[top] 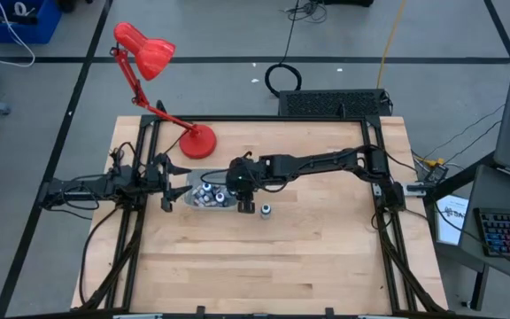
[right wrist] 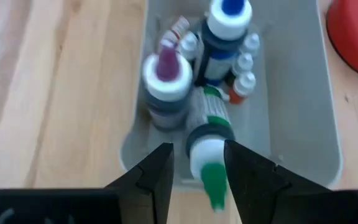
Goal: Pick & Place food coloring
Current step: Put the big green coloring bottle into the gray container, then put the big black coloring bottle into the gray container
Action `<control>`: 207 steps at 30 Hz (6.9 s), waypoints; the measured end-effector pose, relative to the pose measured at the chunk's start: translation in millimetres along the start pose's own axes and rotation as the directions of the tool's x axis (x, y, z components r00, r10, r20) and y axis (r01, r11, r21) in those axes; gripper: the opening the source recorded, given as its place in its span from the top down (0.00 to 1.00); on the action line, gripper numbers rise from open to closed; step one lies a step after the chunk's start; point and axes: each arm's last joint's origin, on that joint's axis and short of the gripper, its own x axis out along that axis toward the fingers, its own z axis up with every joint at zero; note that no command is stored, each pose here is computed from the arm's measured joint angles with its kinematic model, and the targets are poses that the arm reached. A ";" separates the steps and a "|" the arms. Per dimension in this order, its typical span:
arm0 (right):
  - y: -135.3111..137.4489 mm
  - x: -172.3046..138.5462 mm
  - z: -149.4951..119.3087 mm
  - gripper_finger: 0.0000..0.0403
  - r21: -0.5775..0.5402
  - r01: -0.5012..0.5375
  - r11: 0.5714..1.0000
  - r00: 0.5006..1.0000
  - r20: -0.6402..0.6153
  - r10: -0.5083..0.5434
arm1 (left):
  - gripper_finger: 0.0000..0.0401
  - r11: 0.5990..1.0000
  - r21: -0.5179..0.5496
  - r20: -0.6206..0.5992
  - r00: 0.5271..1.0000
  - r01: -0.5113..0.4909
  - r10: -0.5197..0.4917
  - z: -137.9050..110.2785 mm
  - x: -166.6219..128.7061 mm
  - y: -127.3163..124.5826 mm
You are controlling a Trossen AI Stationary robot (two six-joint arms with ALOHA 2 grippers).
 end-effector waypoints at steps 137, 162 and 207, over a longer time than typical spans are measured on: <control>26.5 -50.8 6.5 0.70 -0.006 0.122 0.993 0.962 -0.246 -0.119 | 0.36 1.000 0.000 0.000 1.000 0.000 0.000 0.1 0.0 0.0; 73.5 -60.4 -13.6 0.50 0.009 0.097 0.995 0.924 -0.373 -0.087 | 0.36 1.000 0.000 0.000 1.000 0.000 0.000 0.0 0.0 0.0; 1.4 -103.8 55.1 0.74 -0.144 0.106 0.984 0.994 -0.003 -0.108 | 0.36 1.000 0.000 0.001 1.000 0.000 0.000 0.1 0.0 0.0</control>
